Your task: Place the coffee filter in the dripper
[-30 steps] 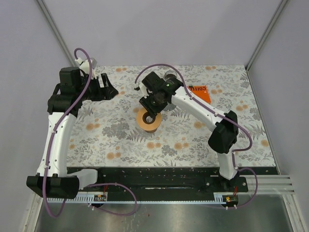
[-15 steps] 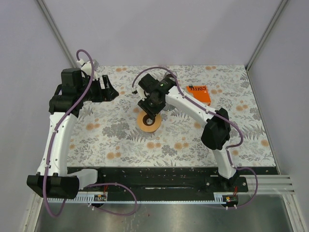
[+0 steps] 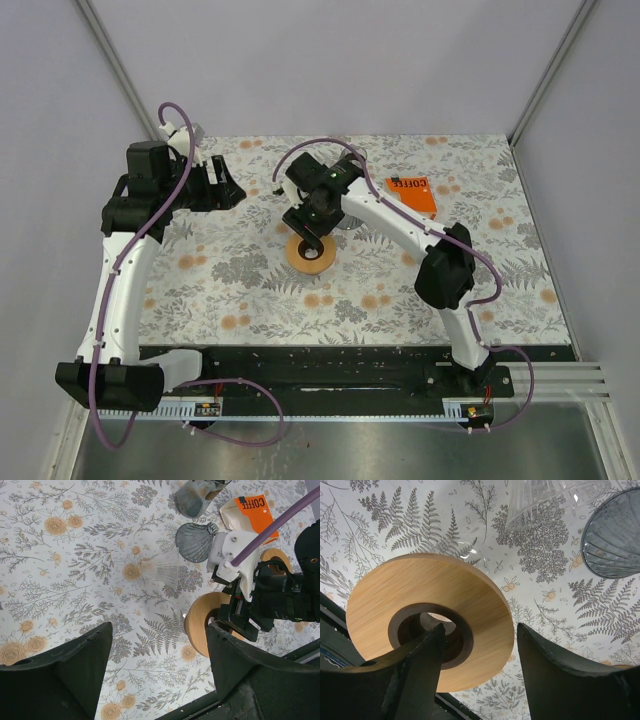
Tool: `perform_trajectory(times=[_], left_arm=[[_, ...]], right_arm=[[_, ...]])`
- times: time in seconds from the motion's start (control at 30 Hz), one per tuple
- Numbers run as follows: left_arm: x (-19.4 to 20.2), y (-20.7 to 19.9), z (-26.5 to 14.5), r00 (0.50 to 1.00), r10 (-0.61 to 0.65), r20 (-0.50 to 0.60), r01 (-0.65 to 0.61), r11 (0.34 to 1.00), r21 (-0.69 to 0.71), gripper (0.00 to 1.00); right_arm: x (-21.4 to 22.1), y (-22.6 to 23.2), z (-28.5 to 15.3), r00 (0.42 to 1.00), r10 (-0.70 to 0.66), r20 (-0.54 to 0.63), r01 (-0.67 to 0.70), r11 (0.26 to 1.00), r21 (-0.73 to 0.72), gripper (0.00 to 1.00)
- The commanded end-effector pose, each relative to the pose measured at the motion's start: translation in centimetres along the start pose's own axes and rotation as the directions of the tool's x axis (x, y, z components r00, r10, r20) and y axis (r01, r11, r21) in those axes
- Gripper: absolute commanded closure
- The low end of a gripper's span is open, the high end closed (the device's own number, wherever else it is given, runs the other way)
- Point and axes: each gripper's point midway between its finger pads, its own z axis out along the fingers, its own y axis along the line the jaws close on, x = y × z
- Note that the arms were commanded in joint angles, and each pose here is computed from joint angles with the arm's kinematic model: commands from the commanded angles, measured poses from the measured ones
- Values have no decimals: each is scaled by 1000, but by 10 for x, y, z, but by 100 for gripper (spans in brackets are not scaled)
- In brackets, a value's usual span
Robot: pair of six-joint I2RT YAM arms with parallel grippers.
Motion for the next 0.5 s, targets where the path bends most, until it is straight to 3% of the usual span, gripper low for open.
perform_trajectory(times=[0.0, 0.1, 0.27, 0.37, 0.47], left_arm=[[-13, -5, -5, 998, 38, 58, -39, 999, 18, 21], [-14, -5, -7, 997, 42, 62, -44, 999, 17, 21], [-15, -5, -8, 996, 49, 69, -50, 999, 13, 21], [-14, -5, -9, 996, 52, 69, -53, 998, 14, 21], [-14, -5, -10, 996, 55, 70, -57, 998, 14, 21]], right_arm=[[-17, 1, -15, 998, -22, 59, 22, 1000, -10, 32], [-25, 2, -29, 995, -22, 97, 24, 1000, -13, 31], [-53, -8, -84, 960, -10, 280, 10, 1000, 1, 24], [-65, -41, -114, 913, 85, 400, -101, 995, 21, 24], [-71, -94, -125, 827, 218, 518, -278, 960, 41, 30]])
